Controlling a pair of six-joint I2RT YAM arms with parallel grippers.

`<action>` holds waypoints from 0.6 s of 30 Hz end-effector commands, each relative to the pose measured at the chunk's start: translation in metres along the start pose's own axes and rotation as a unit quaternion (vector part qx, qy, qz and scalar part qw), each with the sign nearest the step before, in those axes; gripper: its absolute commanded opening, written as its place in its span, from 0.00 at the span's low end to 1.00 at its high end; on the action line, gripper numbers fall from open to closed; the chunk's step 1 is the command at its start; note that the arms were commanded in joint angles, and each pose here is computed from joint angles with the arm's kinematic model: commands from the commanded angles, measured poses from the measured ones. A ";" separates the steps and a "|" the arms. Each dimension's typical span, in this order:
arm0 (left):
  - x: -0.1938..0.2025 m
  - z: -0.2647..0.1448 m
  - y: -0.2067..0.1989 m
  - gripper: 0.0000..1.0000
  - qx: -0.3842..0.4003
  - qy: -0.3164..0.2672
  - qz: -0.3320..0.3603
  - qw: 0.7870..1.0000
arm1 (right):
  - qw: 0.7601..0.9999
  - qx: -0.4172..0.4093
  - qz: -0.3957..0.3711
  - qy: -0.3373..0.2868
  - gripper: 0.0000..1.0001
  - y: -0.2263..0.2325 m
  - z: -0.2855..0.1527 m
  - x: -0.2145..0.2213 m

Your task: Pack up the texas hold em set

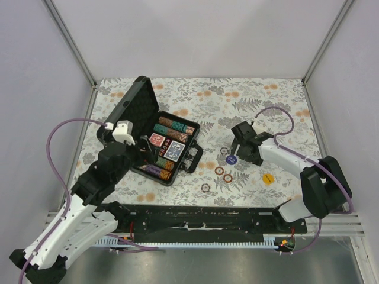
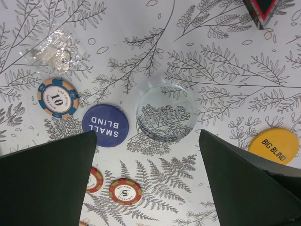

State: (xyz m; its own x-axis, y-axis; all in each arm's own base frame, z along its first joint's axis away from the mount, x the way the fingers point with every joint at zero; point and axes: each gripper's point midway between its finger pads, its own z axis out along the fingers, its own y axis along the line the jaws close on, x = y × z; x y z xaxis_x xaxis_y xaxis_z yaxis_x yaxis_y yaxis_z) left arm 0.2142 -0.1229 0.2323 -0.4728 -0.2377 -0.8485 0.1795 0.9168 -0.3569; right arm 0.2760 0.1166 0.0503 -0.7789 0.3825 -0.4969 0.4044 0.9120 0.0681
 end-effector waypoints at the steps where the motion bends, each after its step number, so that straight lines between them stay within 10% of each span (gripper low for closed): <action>1: -0.034 0.005 -0.026 0.95 0.045 -0.048 0.012 0.998 | 1.000 0.005 0.006 0.005 0.98 -0.009 -0.001 -0.002; 18: -0.035 0.031 -0.029 0.95 0.040 -0.059 0.014 0.997 | 0.998 0.019 0.012 0.066 0.89 -0.025 0.018 0.011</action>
State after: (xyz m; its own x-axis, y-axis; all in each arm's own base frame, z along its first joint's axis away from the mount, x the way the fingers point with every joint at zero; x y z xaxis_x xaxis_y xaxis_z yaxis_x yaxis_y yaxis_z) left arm 0.2441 -0.1517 0.2534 -0.4068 -0.2592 -0.8760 0.2592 0.8868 -0.3827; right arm 0.2737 0.0955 0.0390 -0.7947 0.4348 -0.4237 0.4508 0.8900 0.0678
